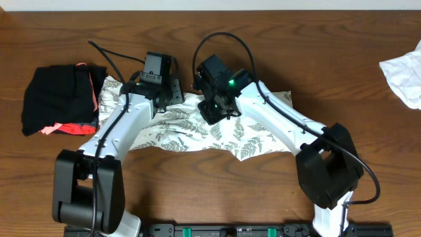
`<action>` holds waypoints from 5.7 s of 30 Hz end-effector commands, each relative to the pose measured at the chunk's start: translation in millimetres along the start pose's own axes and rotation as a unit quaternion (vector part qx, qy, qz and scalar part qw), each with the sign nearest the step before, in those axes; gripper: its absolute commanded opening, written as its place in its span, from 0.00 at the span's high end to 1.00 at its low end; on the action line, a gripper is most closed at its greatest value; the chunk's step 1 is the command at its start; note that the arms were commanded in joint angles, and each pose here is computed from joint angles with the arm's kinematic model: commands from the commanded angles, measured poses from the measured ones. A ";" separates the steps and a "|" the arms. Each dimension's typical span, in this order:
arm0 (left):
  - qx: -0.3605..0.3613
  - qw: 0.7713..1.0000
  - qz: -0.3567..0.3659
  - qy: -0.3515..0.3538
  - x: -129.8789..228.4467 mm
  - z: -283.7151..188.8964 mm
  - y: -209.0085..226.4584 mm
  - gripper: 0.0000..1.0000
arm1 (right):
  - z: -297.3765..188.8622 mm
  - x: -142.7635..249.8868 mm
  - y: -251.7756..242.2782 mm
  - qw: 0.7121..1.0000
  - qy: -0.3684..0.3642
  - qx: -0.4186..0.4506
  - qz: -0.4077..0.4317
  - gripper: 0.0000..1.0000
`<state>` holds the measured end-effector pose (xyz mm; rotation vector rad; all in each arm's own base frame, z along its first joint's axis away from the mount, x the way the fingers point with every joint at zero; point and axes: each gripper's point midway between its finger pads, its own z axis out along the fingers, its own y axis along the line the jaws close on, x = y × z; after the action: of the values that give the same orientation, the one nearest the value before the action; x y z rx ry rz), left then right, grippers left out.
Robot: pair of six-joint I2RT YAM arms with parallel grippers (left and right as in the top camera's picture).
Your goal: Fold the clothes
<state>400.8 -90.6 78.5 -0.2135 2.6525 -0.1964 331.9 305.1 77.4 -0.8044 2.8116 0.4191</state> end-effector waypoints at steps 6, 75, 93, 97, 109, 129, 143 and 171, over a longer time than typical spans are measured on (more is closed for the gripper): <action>-0.011 1.000 0.004 0.006 4.7 -0.2 5.9 0.43 | -76.5 -3.2 -90.7 0.977 -0.058 0.114 0.171 0.77; 0.105 0.974 0.200 0.003 79.2 -42.5 -145.5 0.48 | 4.7 104.7 -151.6 0.971 0.075 0.043 0.221 0.99; 0.095 0.971 0.208 0.070 141.1 4.4 -170.3 0.48 | 22.1 127.6 -176.1 0.951 0.113 0.076 0.279 0.99; 0.089 0.971 0.210 0.077 146.3 18.0 -169.3 0.47 | 21.5 128.3 -177.9 0.948 0.112 0.077 0.289 0.99; -0.143 0.959 0.242 0.038 126.0 32.2 -81.6 0.47 | 15.5 136.7 -192.7 0.939 0.116 0.078 0.315 0.99; -0.208 0.966 0.150 0.039 77.6 34.3 -8.1 0.47 | 14.7 137.9 -194.4 0.938 0.117 0.078 0.316 0.99; -0.137 0.981 0.109 -0.077 20.0 -14.0 -45.0 0.47 | 14.2 139.2 -195.2 0.937 0.119 0.079 0.318 0.99; -0.102 0.994 0.027 -0.020 33.8 -7.5 -29.5 0.32 | -50.5 246.8 -354.4 0.836 0.099 0.191 0.504 0.99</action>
<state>369.3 -130.5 79.2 -0.0861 2.6064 0.1821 332.5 -89.9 0.0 0.7450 3.0630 -0.0065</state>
